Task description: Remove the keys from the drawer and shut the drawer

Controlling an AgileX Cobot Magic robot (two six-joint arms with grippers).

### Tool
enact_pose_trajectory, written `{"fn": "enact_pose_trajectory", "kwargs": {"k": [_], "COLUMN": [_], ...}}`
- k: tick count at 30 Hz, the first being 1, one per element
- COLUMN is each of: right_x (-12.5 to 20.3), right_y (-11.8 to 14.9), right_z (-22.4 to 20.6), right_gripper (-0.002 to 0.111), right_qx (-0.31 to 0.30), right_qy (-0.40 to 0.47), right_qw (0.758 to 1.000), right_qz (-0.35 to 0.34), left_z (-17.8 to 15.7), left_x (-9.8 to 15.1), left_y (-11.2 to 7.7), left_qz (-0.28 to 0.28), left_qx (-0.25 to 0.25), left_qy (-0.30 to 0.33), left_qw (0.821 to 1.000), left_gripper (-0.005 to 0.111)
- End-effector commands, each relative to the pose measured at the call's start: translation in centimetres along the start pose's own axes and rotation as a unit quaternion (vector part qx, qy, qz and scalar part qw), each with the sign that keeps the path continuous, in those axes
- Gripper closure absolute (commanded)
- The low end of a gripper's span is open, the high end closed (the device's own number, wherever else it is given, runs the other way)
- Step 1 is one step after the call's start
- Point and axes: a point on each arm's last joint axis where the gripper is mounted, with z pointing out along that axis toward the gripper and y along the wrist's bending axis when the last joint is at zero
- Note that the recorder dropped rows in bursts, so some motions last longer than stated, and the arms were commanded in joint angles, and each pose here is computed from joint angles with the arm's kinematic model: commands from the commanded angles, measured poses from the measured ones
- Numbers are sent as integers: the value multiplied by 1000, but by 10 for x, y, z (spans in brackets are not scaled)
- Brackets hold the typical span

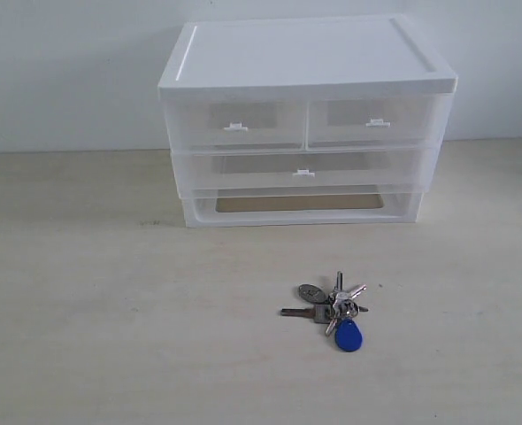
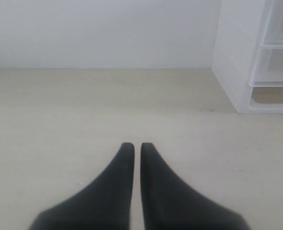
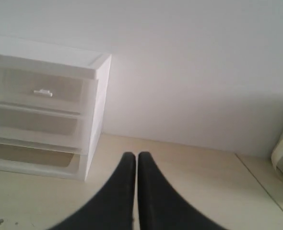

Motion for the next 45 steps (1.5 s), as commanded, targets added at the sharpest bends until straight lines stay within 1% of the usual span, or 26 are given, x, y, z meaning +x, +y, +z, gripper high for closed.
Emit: {"fn": "enact_pose_trajectory", "kwargs": {"k": [1, 5, 7, 10, 13, 16, 45], "right_x": [8, 16, 20, 27, 27, 30, 30], "right_y": [0, 1, 2, 3, 3, 3, 3], "right_z": [-1, -1, -2, -4, -4, -5, -5], "right_gripper": [108, 108, 108, 108, 108, 108, 108], "right_qx": [5, 3, 2, -2, -3, -6, -6], "right_qy": [37, 80, 104, 142, 143, 161, 162], "right_qw": [999, 995, 992, 987, 988, 987, 986], "right_qz": [24, 66, 74, 72, 66, 30, 29], "left_z": [0, 0, 0, 0, 0, 0, 0], "left_x": [1, 1, 1, 1, 1, 1, 1], "left_y": [0, 0, 0, 0, 0, 0, 0], "left_qz": [1, 1, 1, 1, 1, 1, 1], "left_qx": [-2, -2, -2, -2, -2, -2, -2], "left_qy": [1, 1, 1, 1, 1, 1, 1], "left_qw": [1000, 1000, 1000, 1000, 1000, 1000, 1000], "left_gripper": [102, 102, 102, 102, 102, 102, 102]}}
